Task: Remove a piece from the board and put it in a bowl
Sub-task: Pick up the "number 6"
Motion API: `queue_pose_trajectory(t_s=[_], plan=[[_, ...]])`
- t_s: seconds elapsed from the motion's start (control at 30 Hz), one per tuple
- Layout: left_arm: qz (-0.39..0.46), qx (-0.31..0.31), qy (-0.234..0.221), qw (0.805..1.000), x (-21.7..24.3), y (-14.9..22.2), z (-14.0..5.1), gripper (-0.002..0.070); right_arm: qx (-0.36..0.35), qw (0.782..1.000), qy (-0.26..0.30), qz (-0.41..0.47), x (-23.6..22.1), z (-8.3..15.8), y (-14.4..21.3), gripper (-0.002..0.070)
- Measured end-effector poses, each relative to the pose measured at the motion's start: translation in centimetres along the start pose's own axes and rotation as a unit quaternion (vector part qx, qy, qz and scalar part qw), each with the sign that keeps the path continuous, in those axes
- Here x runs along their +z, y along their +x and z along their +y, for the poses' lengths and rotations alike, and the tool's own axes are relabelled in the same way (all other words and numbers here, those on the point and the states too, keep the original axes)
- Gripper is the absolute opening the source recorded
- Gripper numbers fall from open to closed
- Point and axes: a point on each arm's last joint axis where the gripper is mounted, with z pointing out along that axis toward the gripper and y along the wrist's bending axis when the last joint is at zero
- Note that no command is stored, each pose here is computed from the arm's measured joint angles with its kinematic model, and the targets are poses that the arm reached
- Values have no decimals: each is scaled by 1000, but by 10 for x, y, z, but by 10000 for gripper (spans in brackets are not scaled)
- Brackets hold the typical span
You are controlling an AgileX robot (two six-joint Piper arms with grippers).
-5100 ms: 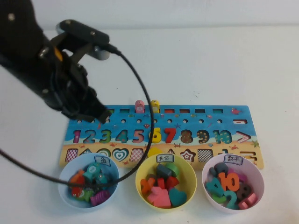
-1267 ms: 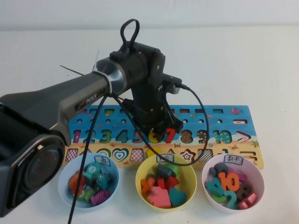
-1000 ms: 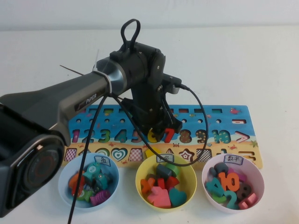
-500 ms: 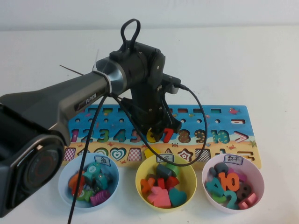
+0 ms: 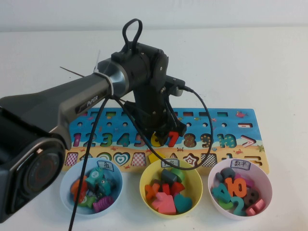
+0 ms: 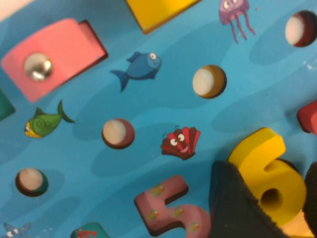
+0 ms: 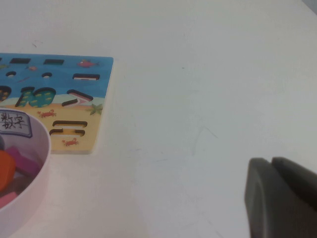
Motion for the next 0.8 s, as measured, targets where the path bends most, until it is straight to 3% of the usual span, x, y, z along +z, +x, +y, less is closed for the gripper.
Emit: queue_pose_trajectory(t_s=[0.8], plan=[[0, -41, 29, 999, -1, -1, 18, 253, 0, 1000, 0, 0, 0, 0, 0, -17]])
